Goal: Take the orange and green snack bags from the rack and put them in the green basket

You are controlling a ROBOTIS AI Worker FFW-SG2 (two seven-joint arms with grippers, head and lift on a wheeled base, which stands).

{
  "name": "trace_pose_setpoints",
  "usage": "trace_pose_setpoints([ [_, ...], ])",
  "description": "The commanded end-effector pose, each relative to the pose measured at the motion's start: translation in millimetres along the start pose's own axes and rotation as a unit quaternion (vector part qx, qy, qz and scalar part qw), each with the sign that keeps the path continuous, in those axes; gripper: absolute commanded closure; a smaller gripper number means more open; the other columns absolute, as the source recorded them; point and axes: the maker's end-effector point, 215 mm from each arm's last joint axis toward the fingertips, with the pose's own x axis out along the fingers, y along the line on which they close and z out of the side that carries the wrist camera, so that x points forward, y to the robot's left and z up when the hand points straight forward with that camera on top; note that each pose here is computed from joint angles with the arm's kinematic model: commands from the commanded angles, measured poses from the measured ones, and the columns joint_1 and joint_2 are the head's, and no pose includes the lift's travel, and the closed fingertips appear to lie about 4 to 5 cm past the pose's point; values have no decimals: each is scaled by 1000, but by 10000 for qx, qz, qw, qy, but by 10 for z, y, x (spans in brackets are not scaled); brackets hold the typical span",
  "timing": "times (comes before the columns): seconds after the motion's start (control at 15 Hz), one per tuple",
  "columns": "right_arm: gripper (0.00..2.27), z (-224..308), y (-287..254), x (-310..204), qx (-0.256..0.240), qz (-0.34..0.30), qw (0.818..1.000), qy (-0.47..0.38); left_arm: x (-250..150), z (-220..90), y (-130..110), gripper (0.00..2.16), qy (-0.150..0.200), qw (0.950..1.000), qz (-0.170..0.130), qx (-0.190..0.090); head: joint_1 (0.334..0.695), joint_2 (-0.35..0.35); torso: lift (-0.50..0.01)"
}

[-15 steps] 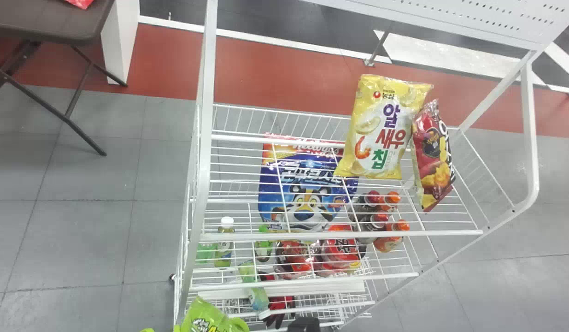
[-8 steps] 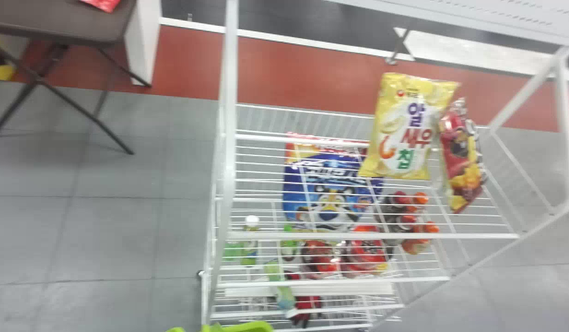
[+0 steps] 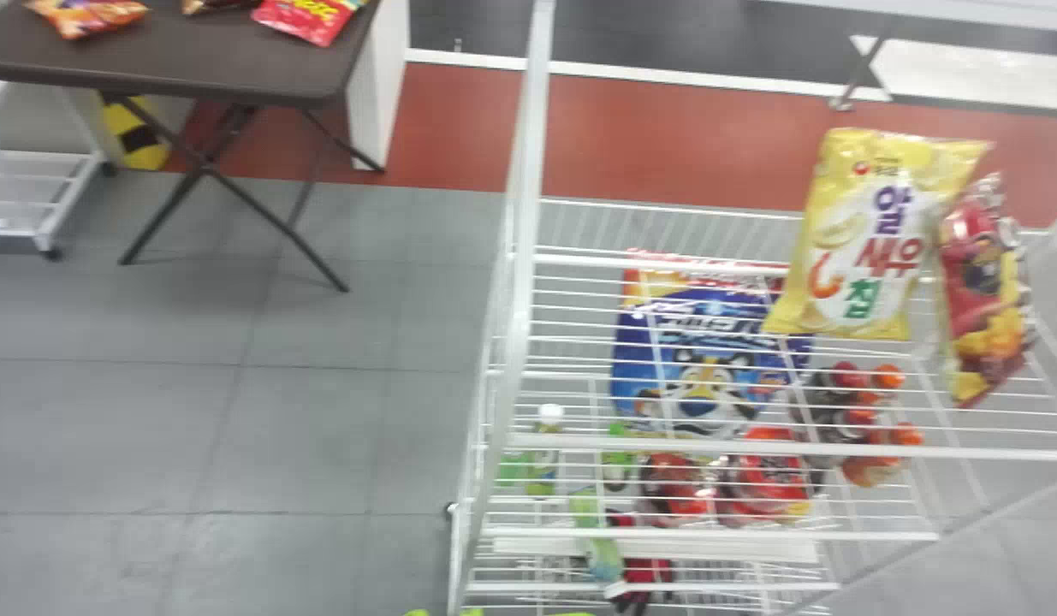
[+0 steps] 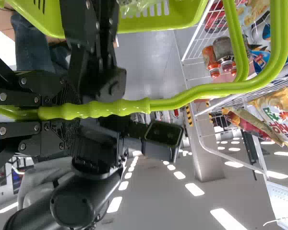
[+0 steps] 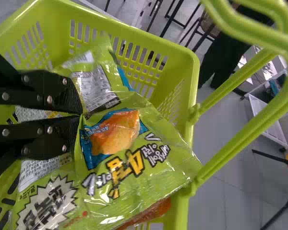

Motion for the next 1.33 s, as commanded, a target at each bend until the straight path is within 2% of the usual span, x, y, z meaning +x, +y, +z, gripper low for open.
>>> trace_pose_setpoints([
  [0.0,53,205,-86,-172,-129,-235,9994,-196,-1,-1,1,2148,0,10000,2,-1,695,-229,0],
  [0.27,49,748,-365,-536,-269,-642,9953,-674,-5,4,4,2148,5,10000,6,8,695,-350,0],
  [0.53,56,1363,-607,-916,-490,-1007,9840,-1389,11,15,7,2148,5,10000,19,20,695,-350,0],
  [0.6,56,1672,-626,-1052,-697,-1088,9742,-1850,17,12,12,2148,22,10000,32,30,695,-350,0],
  [0.73,60,2361,-577,-1479,-1248,-1264,9369,-3011,34,8,41,2148,45,10000,70,19,695,-350,0],
  [0.8,66,2636,-476,-1725,-1506,-1289,9126,-3576,34,11,48,2148,45,10000,79,19,695,-350,0],
  [0.93,70,3039,-254,-2328,-2028,-1396,8478,-4697,46,7,61,2148,29,10000,93,-7,695,-350,0],
  [1.07,73,3076,-344,-2486,-1944,-1666,8308,-4942,44,0,77,2148,22,9999,106,-31,695,-350,0],
  [1.27,76,3008,-590,-2582,-1700,-2271,8157,-5042,56,8,92,2148,-14,9999,102,-32,695,-350,0],
])
